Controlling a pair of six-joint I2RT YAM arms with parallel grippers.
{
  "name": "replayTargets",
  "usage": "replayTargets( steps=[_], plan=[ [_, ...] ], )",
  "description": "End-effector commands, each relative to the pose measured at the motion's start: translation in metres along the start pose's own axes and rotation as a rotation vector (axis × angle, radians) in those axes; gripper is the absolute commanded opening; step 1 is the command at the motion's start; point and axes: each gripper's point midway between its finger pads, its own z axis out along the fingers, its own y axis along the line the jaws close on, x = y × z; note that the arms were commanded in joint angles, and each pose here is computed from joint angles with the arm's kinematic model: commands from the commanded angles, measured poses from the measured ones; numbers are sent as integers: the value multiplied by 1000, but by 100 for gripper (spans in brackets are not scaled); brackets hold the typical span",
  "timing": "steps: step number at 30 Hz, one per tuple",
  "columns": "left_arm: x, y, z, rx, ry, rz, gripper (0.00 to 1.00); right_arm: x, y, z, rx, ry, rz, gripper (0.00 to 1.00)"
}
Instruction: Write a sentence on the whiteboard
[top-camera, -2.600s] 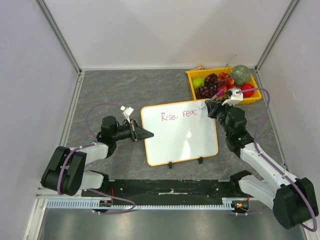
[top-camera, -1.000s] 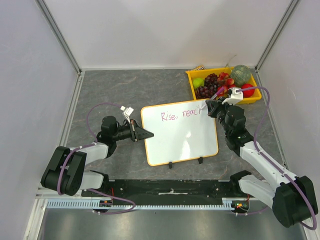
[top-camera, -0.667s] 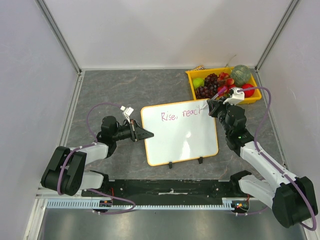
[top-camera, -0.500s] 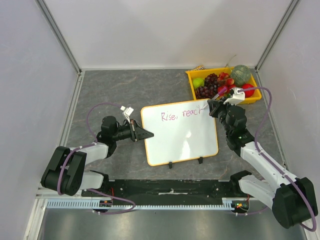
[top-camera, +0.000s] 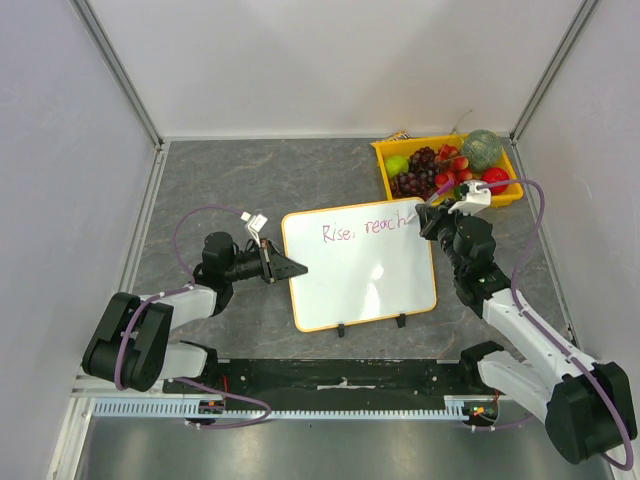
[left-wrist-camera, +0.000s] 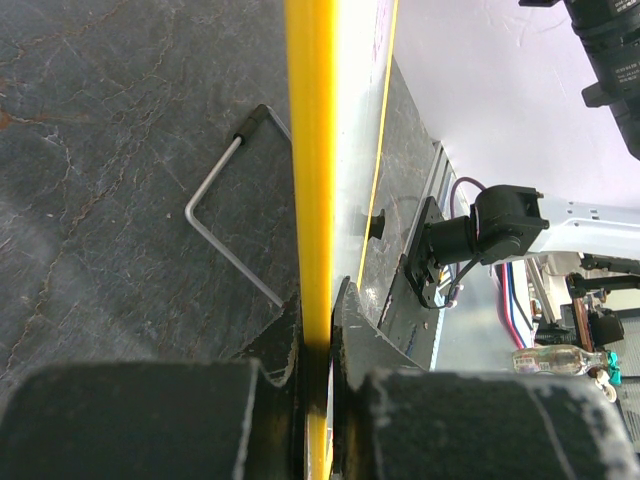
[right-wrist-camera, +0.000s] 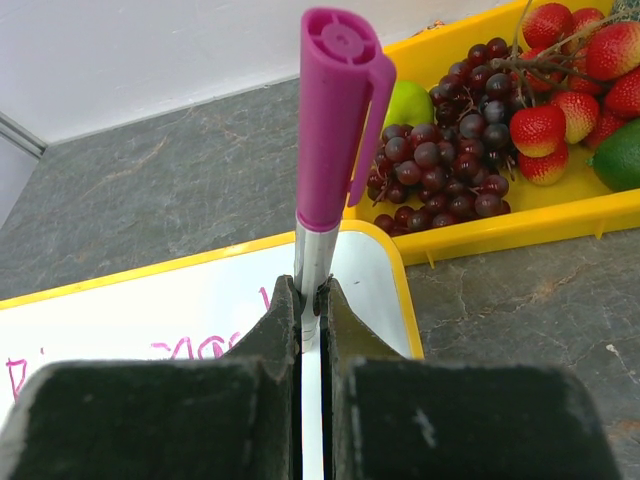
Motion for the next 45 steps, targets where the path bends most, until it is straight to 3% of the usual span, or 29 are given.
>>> replayTargets(
  steps=[1, 21, 45],
  plan=[
    [10, 52, -4, -214, -12, 59, 2, 21, -10, -7, 17, 63, -32, 0],
    [9, 51, -4, -214, -14, 64, 2, -32, 23, -35, -118, -84, 55, 0],
    [10, 51, -4, -215, -12, 62, 2, -16, 37, -32, -208, -15, 6, 0]
  ],
)
